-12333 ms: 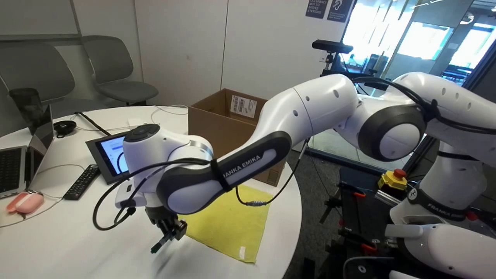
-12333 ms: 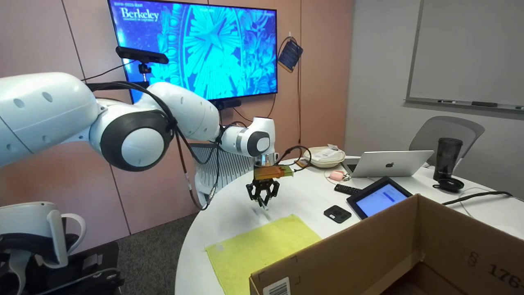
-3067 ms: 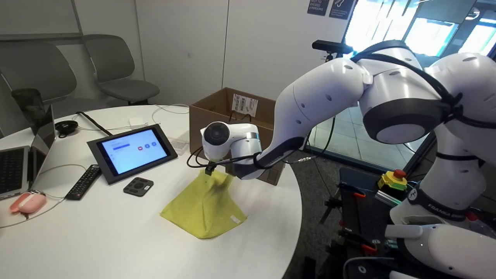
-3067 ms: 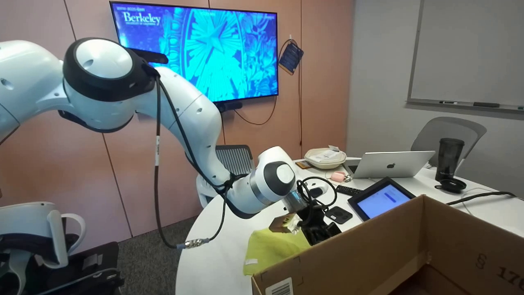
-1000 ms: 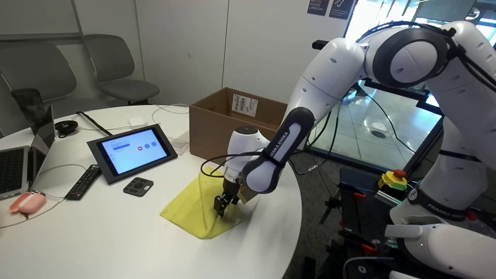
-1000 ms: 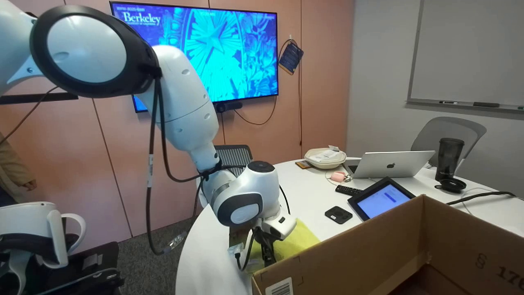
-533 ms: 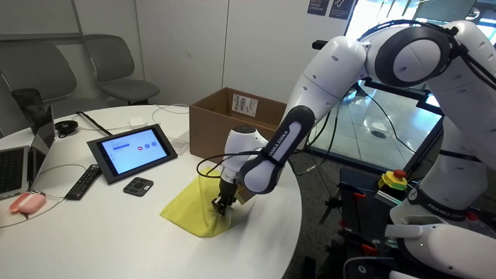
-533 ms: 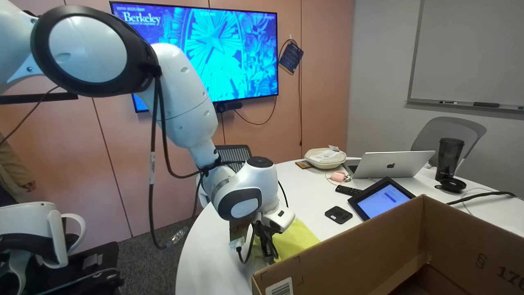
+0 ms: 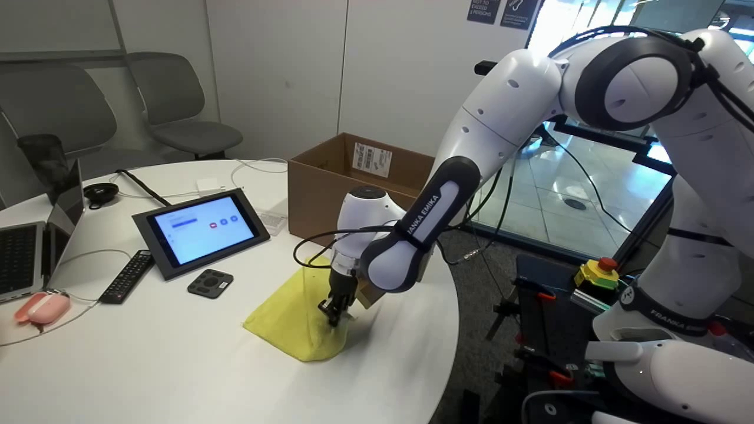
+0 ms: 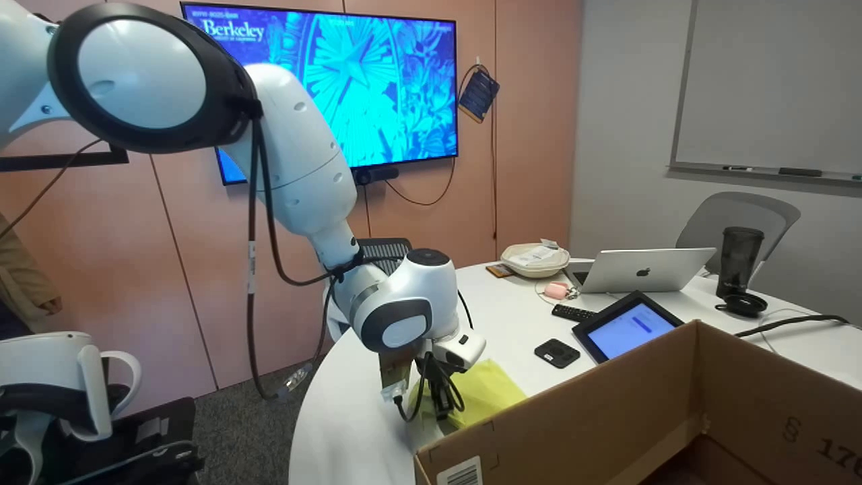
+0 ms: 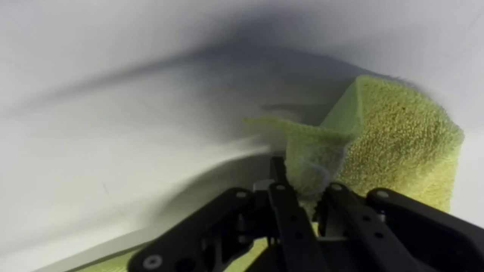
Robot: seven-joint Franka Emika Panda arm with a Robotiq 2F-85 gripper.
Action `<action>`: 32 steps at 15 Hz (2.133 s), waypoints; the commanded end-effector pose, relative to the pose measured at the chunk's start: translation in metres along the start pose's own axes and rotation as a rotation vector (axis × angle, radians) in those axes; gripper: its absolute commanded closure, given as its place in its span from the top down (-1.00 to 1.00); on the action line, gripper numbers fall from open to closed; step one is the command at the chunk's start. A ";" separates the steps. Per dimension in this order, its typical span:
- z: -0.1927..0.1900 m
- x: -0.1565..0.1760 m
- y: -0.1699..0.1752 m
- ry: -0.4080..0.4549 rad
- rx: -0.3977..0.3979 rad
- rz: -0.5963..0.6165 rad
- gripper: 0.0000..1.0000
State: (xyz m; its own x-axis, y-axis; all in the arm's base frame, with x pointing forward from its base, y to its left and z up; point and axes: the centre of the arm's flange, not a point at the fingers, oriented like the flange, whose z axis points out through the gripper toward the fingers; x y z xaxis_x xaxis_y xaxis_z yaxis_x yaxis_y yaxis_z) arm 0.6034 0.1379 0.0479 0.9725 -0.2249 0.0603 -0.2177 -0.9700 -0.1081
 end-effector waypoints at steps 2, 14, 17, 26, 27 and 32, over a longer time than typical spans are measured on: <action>-0.035 0.018 -0.021 0.054 -0.019 -0.059 -0.81; -0.031 0.090 -0.124 0.168 -0.064 -0.269 -0.83; -0.011 0.101 -0.134 0.145 -0.108 -0.306 -0.86; 0.007 0.120 -0.148 0.144 -0.164 -0.326 0.14; -0.002 0.123 -0.152 0.166 -0.157 -0.330 0.29; -0.031 0.132 -0.180 0.236 -0.115 -0.359 1.00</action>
State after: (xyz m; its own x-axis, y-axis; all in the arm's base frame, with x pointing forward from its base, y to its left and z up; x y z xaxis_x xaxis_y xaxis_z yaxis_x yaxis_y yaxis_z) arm 0.7459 0.2577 0.0966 0.9604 0.1023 0.2593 0.0895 -0.9941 0.0607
